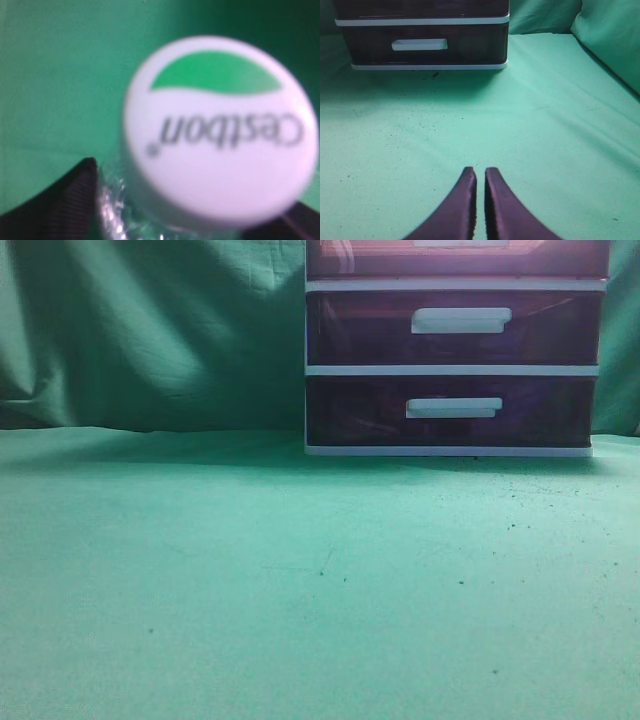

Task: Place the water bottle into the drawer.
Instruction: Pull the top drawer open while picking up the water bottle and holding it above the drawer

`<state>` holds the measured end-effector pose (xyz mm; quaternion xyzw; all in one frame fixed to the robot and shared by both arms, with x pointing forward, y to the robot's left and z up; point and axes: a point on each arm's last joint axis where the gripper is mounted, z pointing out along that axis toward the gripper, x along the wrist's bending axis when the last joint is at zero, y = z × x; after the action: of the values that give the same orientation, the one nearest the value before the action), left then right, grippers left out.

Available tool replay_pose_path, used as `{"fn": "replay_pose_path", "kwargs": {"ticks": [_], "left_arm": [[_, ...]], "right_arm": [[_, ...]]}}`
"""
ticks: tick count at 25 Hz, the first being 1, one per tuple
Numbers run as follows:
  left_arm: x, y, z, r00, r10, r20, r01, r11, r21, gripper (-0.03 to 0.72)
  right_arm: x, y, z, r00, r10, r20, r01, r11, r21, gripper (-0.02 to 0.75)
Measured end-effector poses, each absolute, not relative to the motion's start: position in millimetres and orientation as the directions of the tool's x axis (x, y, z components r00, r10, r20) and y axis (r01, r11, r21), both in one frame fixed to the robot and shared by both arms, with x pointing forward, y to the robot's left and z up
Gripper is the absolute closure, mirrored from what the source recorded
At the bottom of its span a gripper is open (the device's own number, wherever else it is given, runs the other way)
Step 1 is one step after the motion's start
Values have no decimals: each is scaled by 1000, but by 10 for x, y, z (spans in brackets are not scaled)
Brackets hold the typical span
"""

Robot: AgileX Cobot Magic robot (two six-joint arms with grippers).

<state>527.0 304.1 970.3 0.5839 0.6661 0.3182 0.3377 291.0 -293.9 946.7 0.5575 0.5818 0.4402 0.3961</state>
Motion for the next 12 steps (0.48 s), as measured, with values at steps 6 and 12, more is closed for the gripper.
{"fn": "replay_pose_path", "kwargs": {"ticks": [6, 12], "left_arm": [[5291, 3040, 9712, -63, 997, -43, 555, 71, 829, 314], [5217, 3015, 9792, -31, 999, -25, 579, 38, 814, 416]], "right_arm": [[2910, -2939, 9467, -65, 997, 30, 300, -9, 954, 689], [2910, -2939, 9467, -65, 997, 30, 300, -9, 954, 689]]}}
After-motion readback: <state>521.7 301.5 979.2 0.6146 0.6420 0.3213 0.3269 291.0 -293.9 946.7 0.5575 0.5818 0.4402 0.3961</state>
